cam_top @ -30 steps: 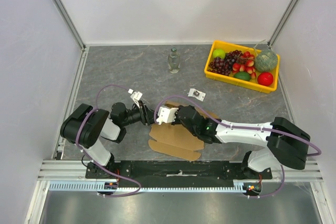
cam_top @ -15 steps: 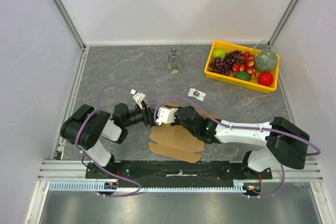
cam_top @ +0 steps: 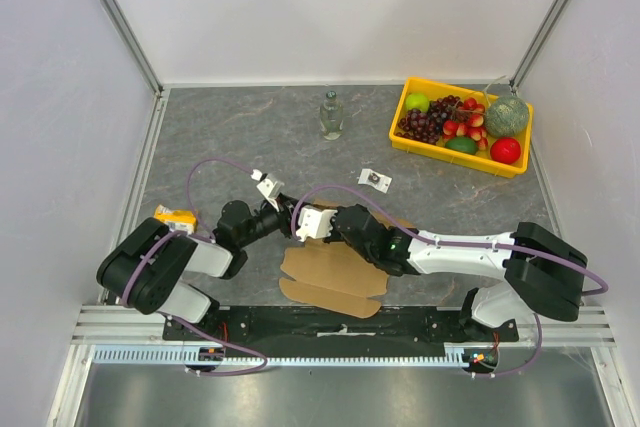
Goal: Fold the paper box
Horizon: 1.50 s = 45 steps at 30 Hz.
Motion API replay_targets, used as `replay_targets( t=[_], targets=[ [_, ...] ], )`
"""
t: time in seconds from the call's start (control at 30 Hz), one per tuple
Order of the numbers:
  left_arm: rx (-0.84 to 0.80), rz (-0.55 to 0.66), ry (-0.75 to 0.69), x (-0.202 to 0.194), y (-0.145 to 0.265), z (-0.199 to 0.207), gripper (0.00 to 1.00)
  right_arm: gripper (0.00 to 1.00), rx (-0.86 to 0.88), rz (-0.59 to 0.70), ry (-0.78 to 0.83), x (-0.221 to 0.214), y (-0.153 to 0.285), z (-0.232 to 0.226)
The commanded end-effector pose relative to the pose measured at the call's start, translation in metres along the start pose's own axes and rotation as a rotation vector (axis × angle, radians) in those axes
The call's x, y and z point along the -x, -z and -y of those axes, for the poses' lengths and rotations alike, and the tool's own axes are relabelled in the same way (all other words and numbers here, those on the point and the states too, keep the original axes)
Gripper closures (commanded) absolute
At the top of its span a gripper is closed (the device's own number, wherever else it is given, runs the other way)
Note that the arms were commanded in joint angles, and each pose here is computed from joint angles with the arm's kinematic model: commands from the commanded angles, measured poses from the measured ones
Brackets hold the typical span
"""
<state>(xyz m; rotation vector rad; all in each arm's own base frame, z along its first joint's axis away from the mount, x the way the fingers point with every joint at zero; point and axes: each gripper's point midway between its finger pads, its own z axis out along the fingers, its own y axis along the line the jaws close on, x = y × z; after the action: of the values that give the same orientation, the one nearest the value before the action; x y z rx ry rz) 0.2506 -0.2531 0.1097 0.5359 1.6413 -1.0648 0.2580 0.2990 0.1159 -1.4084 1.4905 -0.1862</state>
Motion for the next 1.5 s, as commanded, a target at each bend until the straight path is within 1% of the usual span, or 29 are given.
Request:
replay_targets(
  t=[0.0, 0.37, 0.63, 1.0, 1.17, 1.3, 1.47],
  targets=[
    [0.070, 0.013, -0.082, 0.001, -0.001, -0.013, 0.33, 1.00, -0.012, 0.044, -0.033, 0.014, 0.002, 0.004],
    [0.078, 0.005, -0.068, -0.014, 0.006, -0.010, 0.33, 0.99, -0.020, 0.070, -0.051, 0.019, 0.005, 0.007],
    [0.109, 0.009, -0.063, -0.020, 0.010, -0.013, 0.33, 0.91, -0.023, 0.099, -0.043, 0.030, 0.010, 0.001],
    [0.225, 0.013, -0.099, -0.022, 0.021, -0.028, 0.34, 0.85, -0.025, 0.103, -0.036, 0.030, 0.016, -0.009],
    [0.230, 0.005, -0.108, -0.023, 0.022, -0.028, 0.34, 0.81, -0.022, 0.124, -0.062, 0.034, 0.020, -0.008],
    [0.218, 0.013, -0.103, -0.022, 0.023, -0.025, 0.34, 0.81, -0.006, 0.151, -0.085, 0.037, 0.024, -0.010],
    [0.197, 0.016, -0.101, -0.021, 0.024, -0.020, 0.34, 0.85, 0.019, 0.153, -0.091, 0.038, 0.025, -0.013]
  ],
)
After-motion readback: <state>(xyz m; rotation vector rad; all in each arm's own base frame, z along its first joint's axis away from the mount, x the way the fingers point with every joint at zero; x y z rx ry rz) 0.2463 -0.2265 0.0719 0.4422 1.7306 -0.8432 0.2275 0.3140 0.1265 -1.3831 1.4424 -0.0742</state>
